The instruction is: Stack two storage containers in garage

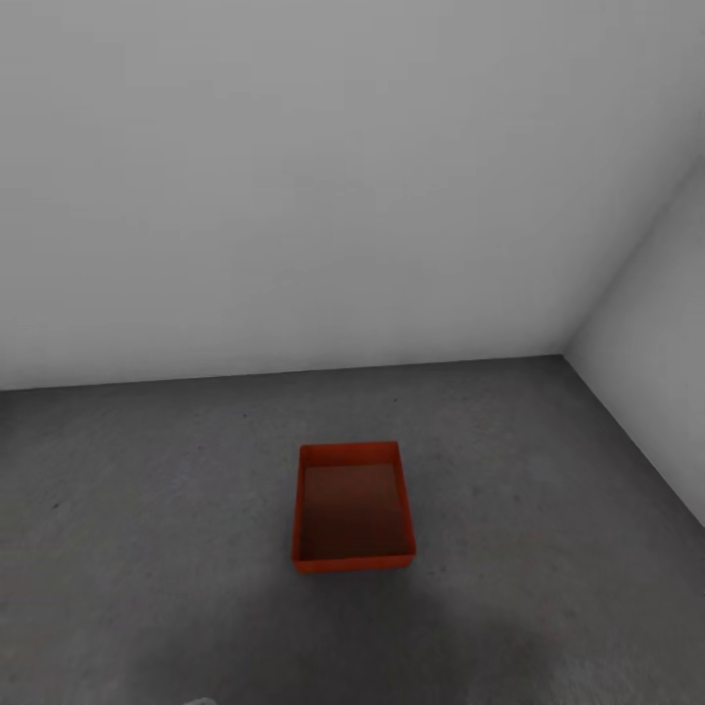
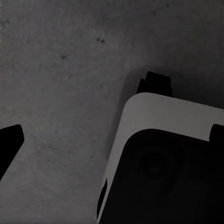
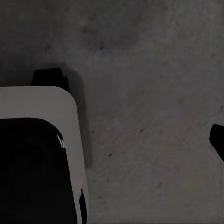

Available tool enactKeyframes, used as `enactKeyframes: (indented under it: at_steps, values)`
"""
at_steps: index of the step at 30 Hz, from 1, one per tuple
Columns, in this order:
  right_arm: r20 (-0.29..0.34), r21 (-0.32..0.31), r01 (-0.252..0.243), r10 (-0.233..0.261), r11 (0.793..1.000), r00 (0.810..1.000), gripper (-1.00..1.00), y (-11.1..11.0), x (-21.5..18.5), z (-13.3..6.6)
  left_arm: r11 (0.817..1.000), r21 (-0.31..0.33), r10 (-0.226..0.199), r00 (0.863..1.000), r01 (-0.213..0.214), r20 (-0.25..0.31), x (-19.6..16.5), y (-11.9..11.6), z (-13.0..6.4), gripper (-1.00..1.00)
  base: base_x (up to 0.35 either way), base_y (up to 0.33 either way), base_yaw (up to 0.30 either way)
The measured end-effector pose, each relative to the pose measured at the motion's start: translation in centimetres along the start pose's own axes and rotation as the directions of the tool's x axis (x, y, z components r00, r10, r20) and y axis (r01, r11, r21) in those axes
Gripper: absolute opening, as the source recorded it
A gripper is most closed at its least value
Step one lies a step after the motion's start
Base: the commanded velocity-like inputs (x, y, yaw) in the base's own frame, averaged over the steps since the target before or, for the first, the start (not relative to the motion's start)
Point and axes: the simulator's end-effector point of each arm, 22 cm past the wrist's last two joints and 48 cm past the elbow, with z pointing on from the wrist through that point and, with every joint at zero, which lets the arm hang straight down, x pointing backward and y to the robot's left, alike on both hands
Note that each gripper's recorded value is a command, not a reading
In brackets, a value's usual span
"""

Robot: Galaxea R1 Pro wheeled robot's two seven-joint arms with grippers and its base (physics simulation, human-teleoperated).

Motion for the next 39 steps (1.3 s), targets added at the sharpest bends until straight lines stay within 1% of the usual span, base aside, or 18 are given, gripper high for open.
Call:
enactKeyframes:
  at_steps: [3,39]
  values:
    - [0.0,0.001,0.0,0.0,1.0,1.0,1.0,0.0,0.0,0.0,1.0,0.0,0.0,1.0,0.0,0.0,0.0,0.0,0.0,1.0,0.0,0.0,0.0]
    - [0.001,0.002,-0.001,0.001,1.0,1.0,1.0,-1.0,0.4,-4.9,1.0,-0.003,-0.002,1.0,0.002,0.0,0.5,1.3,-4.8,1.0,0.0,0.0,0.0]
